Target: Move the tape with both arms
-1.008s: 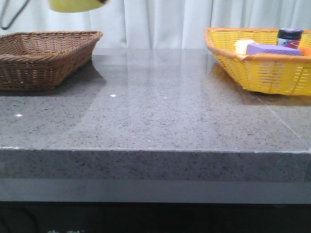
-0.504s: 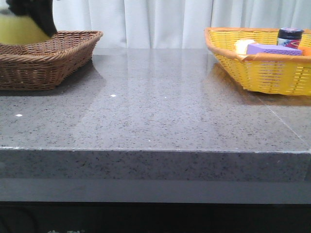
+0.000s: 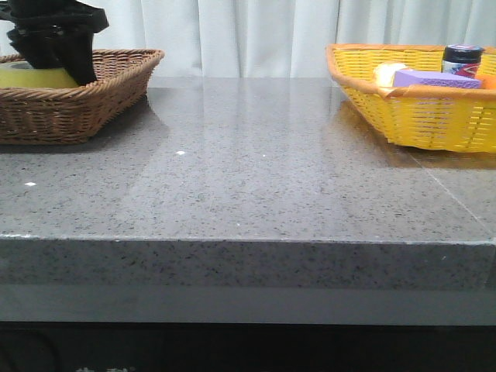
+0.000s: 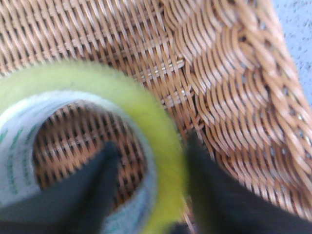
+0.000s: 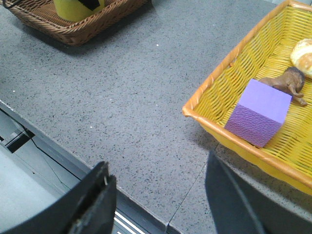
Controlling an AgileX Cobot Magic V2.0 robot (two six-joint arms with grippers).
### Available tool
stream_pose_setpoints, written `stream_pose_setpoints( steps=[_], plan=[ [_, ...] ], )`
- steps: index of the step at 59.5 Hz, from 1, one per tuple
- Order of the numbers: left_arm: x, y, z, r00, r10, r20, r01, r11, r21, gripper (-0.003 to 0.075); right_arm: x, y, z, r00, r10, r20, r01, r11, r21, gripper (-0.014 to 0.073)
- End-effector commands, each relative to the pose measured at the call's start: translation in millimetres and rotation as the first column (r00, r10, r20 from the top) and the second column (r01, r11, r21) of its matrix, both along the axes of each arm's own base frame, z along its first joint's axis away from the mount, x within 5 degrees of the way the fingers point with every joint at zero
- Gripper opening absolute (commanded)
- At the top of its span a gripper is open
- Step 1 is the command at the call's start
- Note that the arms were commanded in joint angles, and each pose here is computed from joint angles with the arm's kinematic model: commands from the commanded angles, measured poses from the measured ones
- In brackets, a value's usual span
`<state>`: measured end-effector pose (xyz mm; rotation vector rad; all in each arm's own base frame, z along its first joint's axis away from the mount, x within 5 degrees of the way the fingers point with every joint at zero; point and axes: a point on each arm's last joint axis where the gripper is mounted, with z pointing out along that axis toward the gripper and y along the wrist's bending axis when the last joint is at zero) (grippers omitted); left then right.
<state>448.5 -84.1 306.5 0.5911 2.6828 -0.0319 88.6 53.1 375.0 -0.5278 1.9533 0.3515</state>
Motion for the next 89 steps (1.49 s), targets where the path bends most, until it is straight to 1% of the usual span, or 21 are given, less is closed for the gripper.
stream_pose_setpoints(
  steps=[1, 8, 18, 28, 34, 38, 43, 49, 53, 62, 73, 83, 89],
  plan=[
    [-13.9, 1.9, 39.4, 0.996, 0.018, 0.087, -0.015, 0.999, -0.034, 0.0521, 1.7, -0.4, 12.6, 0.996, -0.009, 0.083, 0.006, 0.999, 0.034, 0.0435],
    [-14.8, 2.1, 41.0, 0.996, 0.022, 0.09, -0.018, 0.999, -0.036, 0.0526, 1.7, -0.4, 12.6, 0.996, -0.009, 0.083, 0.006, 0.999, 0.034, 0.0435],
    [-20.5, 3.0, 52.0, 0.991, 0.081, 0.104, -0.073, 0.995, -0.072, 0.0526, 1.7, -0.4, 12.6, 0.996, -0.009, 0.083, 0.006, 0.999, 0.034, 0.0435],
    [-36.2, 5.0, 79.3, 0.982, 0.108, 0.157, -0.091, 0.99, -0.111, 0.0526, 1.7, -0.4, 12.6, 0.996, -0.009, 0.083, 0.006, 0.999, 0.034, 0.0435],
    [-50.3, 3.0, 99.8, 0.976, 0.119, 0.185, -0.085, 0.98, -0.181, 0.0526, 1.7, -0.4, 12.6, 0.996, -0.009, 0.083, 0.006, 0.999, 0.034, 0.0435],
    [-60.4, -0.5, 113.1, 0.973, 0.127, 0.192, -0.076, 0.965, -0.252, 0.0526, 1.7, -0.4, 12.6, 0.996, -0.009, 0.083, 0.006, 0.999, 0.034, 0.0435],
    [-75.0, -3.4, 129.8, 0.97, 0.122, 0.212, -0.052, 0.949, -0.311, 0.0526, 1.7, -0.4, 12.6, 0.996, -0.009, 0.083, 0.006, 0.999, 0.034, 0.0435],
    [-94.6, -8.3, 143.5, 0.966, 0.101, 0.24, -0.022, 0.949, -0.313, 0.0526, 1.7, -0.4, 12.6, 0.996, -0.009, 0.083, 0.006, 0.999, 0.034, 0.0435],
    [-108.5, -13.4, 147.9, 0.967, 0.08, 0.243, 0.0, 0.95, -0.312, 0.0526, 1.7, -0.4, 12.6, 0.996, -0.009, 0.083, 0.006, 0.999, 0.034, 0.0435],
    [-139.6, -22.3, 146.2, 0.973, 0.029, 0.228, 0.037, 0.959, -0.281, 0.0526, 1.7, -0.4, 12.6, 0.996, -0.009, 0.083, 0.006, 0.999, 0.034, 0.0435],
    [-178.3, -30.5, 129.7, 0.984, -0.042, 0.173, 0.082, 0.969, -0.235, 0.0526, 1.7, -0.4, 12.6, 0.996, -0.009, 0.083, 0.006, 0.999, 0.034, 0.0435],
    [-213.2, -23.9, 117.6, 0.987, -0.064, 0.147, 0.097, 0.969, -0.227, 0.0525, 1.7, -0.4, 12.6, 0.996, -0.009, 0.083, 0.006, 0.999, 0.034, 0.0435],
    [-237.4, -14.1, 116.1, 0.983, -0.049, 0.18, 0.092, 0.966, -0.243, 0.0526, 1.7, -0.4, 12.6, 0.996, -0.009, 0.083, 0.006, 0.999, 0.034, 0.0435]
  ],
)
